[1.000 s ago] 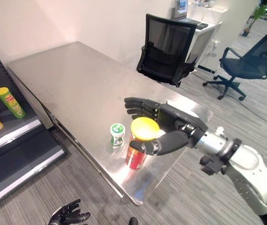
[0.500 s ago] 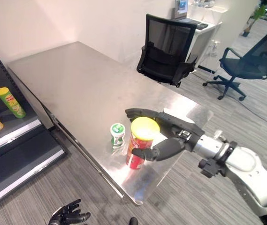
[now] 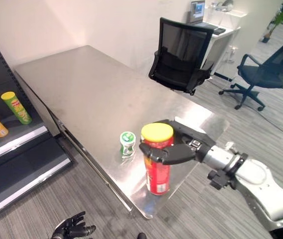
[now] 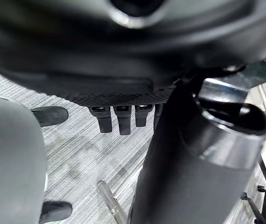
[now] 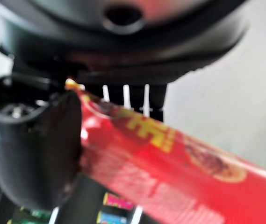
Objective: Put the goods on the table back onto the shelves and tidy them up.
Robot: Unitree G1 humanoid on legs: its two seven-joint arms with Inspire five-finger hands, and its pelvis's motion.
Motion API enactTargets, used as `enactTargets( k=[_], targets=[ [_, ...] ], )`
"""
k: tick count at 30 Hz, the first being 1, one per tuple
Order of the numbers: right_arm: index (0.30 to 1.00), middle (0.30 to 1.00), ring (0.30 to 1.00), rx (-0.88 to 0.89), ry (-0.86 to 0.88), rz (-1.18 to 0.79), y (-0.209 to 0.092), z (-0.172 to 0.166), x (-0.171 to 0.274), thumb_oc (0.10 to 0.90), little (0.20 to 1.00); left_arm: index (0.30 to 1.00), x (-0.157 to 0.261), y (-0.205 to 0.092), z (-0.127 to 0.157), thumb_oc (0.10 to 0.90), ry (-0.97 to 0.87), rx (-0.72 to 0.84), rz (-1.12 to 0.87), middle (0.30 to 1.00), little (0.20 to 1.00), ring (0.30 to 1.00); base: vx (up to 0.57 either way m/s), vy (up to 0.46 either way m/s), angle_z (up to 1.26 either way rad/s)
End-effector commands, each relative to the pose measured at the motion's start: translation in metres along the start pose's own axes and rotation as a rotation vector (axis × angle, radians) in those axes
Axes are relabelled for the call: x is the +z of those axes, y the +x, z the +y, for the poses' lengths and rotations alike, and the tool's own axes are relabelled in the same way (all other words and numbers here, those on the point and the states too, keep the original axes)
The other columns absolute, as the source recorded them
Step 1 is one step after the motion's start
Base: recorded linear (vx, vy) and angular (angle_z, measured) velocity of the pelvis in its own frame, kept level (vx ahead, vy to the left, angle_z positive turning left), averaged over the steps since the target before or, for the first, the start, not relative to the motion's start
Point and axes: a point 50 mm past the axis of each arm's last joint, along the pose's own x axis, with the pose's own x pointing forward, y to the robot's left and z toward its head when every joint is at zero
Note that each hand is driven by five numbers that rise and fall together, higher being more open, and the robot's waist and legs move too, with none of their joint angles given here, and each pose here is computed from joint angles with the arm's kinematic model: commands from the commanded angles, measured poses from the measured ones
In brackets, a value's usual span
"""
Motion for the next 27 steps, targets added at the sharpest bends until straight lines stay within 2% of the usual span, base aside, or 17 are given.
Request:
enactTargets(
  k=[1, 4, 9, 17, 23, 27],
  targets=[
    [0.3, 0.3, 0.3, -0.156, -0.114, -0.287, 0.008, -0.025, 0.048, 0.4, 0.3, 0.9, 0.035, 0.006, 0.01, 0.8, 0.059, -0.006, -0.114, 0.9, 0.9, 0.9, 0.0, 0.0, 0.0],
    [0.3, 0.3, 0.3, -0.27, -0.142, -0.379, 0.005, -0.039, 0.062, 0.4, 0.3, 0.9, 0.037, 0.006, 0.011, 0.8, 0.064, 0.0, -0.119, 0.9, 0.9, 0.9, 0.0, 0.0, 0.0],
    [0.3, 0.3, 0.3, -0.475, -0.181, -0.648, 0.005, -0.062, 0.103, 0.4, 0.3, 0.9, 0.037, 0.006, 0.011, 0.8, 0.076, 0.011, -0.116, 0.9, 0.9, 0.9, -0.01, -0.034, 0.05],
    [0.3, 0.3, 0.3, -0.509, -0.325, -0.979, 0.028, -0.05, 0.175, 0.4, 0.3, 0.9, 0.056, 0.007, 0.018, 0.8, 0.052, 0.056, -0.175, 0.9, 0.9, 0.9, -0.03, -0.084, 0.19],
    [0.3, 0.3, 0.3, -0.539, -0.356, -1.069, 0.028, -0.043, 0.189, 0.4, 0.3, 0.9, 0.057, 0.005, 0.02, 0.8, 0.007, 0.075, -0.194, 0.9, 0.9, 0.9, -0.1, -0.098, 0.54],
    [0.3, 0.3, 0.3, -0.587, -0.387, -1.055, 0.018, -0.044, 0.182, 0.4, 0.3, 0.9, 0.062, 0.002, 0.022, 0.8, -0.017, 0.074, -0.235, 0.9, 0.9, 0.9, -0.3, 0.154, 1.61]
  ],
)
